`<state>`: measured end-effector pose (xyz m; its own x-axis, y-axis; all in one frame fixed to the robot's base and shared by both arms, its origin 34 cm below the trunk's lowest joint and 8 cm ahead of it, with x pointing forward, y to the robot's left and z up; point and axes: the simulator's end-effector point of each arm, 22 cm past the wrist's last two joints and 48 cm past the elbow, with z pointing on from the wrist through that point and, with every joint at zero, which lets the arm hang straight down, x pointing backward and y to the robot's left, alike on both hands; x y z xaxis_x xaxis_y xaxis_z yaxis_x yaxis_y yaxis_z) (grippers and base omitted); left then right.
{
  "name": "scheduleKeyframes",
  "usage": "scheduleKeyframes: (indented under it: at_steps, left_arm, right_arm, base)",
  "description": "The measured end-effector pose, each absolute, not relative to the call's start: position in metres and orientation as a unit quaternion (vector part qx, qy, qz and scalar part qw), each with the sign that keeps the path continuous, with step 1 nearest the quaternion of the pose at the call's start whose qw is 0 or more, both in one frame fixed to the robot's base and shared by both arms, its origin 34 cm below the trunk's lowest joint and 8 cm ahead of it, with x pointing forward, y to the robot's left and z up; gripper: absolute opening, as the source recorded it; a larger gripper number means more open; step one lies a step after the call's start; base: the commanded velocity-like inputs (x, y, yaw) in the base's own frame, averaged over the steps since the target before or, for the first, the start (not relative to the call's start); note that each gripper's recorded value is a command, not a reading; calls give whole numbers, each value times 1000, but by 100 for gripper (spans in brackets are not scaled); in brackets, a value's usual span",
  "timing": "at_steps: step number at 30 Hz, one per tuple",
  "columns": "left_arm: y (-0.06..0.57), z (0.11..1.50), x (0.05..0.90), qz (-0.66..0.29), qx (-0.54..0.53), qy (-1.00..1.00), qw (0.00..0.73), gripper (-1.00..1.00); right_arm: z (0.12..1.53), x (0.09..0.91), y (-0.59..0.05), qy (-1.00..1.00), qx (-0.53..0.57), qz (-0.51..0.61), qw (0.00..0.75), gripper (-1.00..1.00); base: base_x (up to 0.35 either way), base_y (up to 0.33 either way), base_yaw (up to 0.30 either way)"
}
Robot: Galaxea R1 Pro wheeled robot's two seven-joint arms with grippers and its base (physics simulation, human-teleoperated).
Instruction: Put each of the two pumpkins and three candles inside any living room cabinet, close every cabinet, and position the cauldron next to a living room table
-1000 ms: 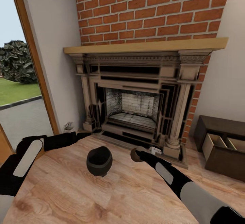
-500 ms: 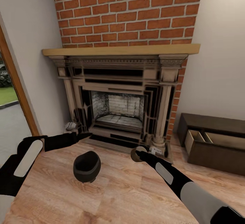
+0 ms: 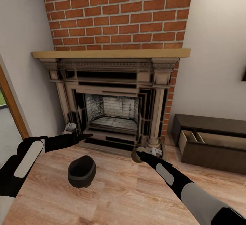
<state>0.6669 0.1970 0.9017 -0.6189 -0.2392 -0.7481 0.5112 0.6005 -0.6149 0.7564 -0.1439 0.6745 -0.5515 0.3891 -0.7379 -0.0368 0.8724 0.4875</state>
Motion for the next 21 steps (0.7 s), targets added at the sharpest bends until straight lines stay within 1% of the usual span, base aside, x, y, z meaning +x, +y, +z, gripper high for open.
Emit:
scheduleKeyframes:
  at_steps: [8, 11, 17, 21]
  left_arm:
    - [197, 915, 669, -438, 86, 786, 428, 100]
    - [197, 916, 669, -438, 86, 786, 428, 100]
    - [197, 916, 669, -439, 86, 785, 428, 100]
    - [197, 915, 669, -438, 87, 786, 427, 100]
  right_arm:
    - [689, 759, -143, 849, 103, 231, 463, -100]
    - [689, 759, -144, 850, 103, 231, 463, -100]
    - [688, 758, -144, 850, 104, 230, 462, -100]
    - [688, 758, -144, 851, 104, 230, 461, -100]
  base:
    - [0, 0, -16]
    - [0, 0, -217]
    - [0, -1, -283]
    - [0, -163, -291]
